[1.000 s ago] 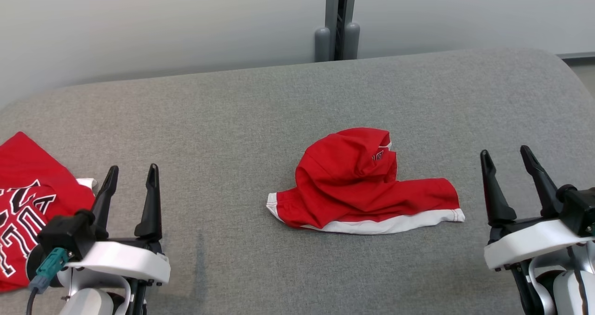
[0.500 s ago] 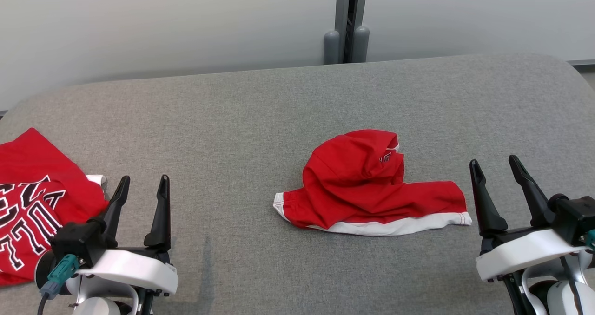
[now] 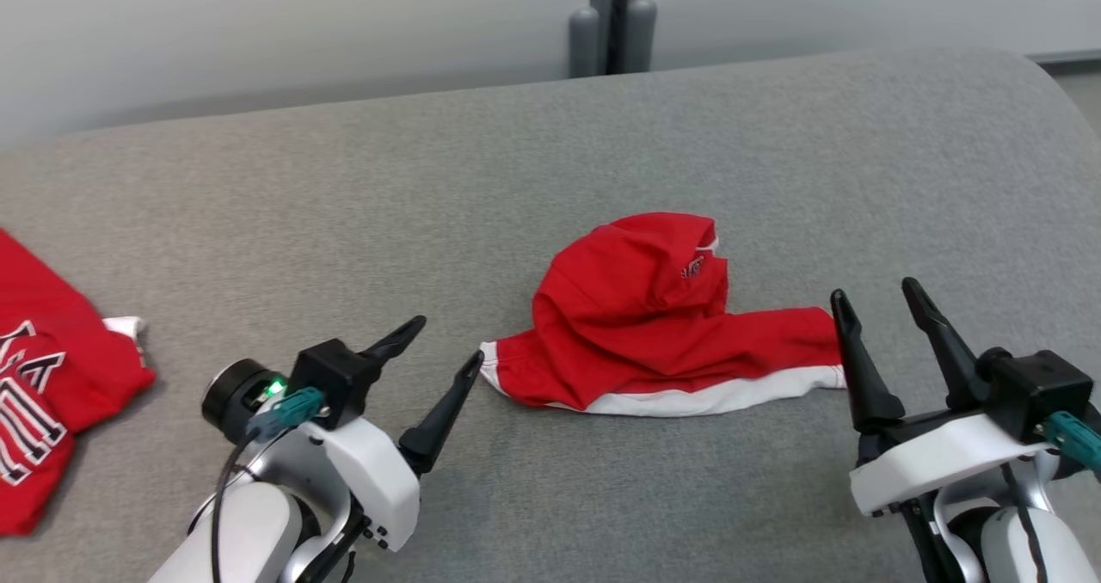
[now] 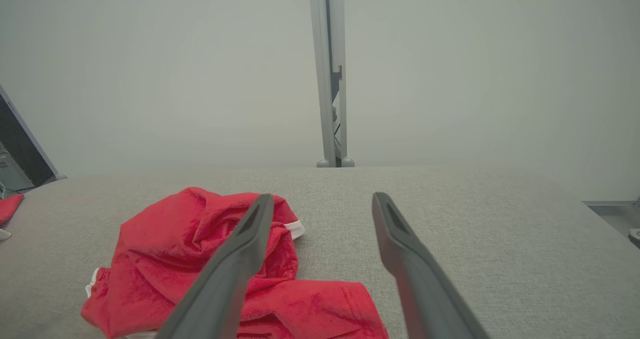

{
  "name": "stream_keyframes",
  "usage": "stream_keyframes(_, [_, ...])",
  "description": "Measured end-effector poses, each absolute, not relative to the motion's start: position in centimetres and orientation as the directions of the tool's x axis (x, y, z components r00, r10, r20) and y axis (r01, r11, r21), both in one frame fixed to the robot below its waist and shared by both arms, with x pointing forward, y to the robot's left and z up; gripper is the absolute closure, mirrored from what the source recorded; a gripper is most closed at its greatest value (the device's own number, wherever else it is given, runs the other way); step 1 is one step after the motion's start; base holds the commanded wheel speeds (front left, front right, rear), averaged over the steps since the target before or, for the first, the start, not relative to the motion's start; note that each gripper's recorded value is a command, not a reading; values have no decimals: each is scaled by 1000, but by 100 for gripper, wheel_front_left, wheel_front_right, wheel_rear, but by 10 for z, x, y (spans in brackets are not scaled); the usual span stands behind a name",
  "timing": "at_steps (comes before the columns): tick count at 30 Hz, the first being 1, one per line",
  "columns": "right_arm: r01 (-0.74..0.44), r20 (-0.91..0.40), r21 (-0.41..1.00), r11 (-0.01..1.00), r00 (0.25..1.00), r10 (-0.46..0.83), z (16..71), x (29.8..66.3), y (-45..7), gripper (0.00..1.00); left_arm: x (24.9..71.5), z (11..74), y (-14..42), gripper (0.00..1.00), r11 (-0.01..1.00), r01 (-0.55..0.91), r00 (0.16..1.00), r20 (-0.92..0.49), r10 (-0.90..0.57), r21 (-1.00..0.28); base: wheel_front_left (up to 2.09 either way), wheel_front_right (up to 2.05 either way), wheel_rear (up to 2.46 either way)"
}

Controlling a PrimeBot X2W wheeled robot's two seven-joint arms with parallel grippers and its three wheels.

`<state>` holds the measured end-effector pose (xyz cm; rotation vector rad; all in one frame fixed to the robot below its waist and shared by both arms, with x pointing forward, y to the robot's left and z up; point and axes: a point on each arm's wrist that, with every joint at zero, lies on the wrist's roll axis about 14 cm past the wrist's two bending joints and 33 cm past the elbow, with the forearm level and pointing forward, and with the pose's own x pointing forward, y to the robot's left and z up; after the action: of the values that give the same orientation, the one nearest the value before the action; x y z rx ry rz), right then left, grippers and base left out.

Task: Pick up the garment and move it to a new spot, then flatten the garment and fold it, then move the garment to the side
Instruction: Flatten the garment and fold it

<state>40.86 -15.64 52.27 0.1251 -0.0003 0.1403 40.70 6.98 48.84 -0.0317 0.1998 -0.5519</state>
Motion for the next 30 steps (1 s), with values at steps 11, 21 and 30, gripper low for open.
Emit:
stream_keyframes(11, [-67, -68, 134, 989, 995, 77, 491, 406, -178, 0, 411, 421, 16, 0, 629, 778, 566, -433, -702, -3, 0, 0, 0])
stream_keyframes(21, [-16, -105, 150, 989, 994, 32, 473, 404, -192, 0, 407, 385, 10, 100, 464, 886, 362, -623, -693, -1, 0, 0, 0])
stream_keyframes(30, [-24, -92, 164, 986, 995, 40, 474, 410, -189, 0, 410, 398, 18, 100, 515, 854, 379, -590, -713, -74, 0, 0, 0])
